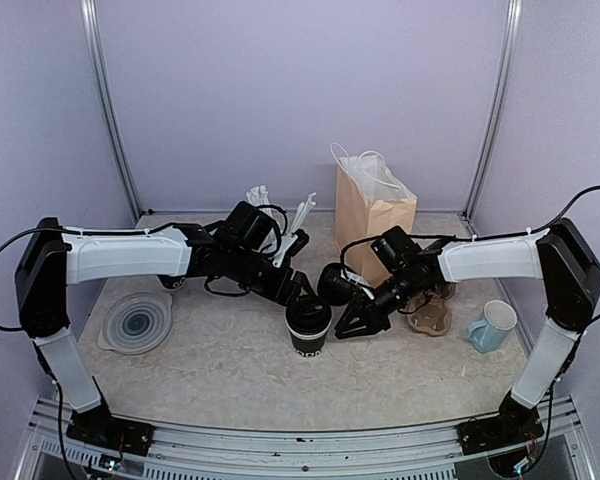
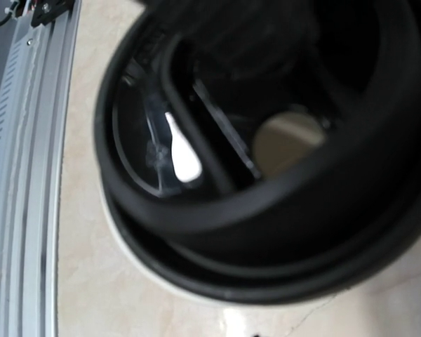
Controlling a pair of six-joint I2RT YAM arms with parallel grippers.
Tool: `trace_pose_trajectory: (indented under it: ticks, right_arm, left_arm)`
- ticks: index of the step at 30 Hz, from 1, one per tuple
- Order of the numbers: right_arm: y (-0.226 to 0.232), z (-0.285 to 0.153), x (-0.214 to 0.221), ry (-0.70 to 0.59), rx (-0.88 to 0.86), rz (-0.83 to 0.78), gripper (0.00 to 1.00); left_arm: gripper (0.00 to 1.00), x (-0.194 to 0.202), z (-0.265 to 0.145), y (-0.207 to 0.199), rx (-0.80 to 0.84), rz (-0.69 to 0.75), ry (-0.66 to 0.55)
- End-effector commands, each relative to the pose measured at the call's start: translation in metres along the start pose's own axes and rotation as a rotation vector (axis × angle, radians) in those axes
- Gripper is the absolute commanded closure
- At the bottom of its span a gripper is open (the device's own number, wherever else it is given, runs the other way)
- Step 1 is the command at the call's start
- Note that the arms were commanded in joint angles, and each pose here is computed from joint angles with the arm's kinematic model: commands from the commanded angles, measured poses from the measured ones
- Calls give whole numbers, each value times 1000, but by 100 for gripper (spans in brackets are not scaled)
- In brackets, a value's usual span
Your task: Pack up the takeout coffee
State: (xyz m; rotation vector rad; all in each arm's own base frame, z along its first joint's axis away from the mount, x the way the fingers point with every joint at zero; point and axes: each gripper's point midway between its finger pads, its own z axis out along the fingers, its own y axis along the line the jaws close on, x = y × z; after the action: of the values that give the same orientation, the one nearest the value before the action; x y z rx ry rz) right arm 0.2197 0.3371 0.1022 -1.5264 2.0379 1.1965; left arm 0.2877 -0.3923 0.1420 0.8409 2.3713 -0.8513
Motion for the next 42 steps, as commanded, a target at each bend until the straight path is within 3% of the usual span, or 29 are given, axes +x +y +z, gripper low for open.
trace_pose_trajectory:
  ticks: [1,20,42]
  right_arm:
    - [0,3,-10,-10,-11,-12,75]
    - [-3,2,-12,-8,1,-10,74]
    - [-23,15,-22,4,-1,73,66]
  left_arm:
    - [27,12,8,-4,53,25,33]
    - [33,37,5,-13,65,45,96]
    - [30,52,6,-3,18,-1,126]
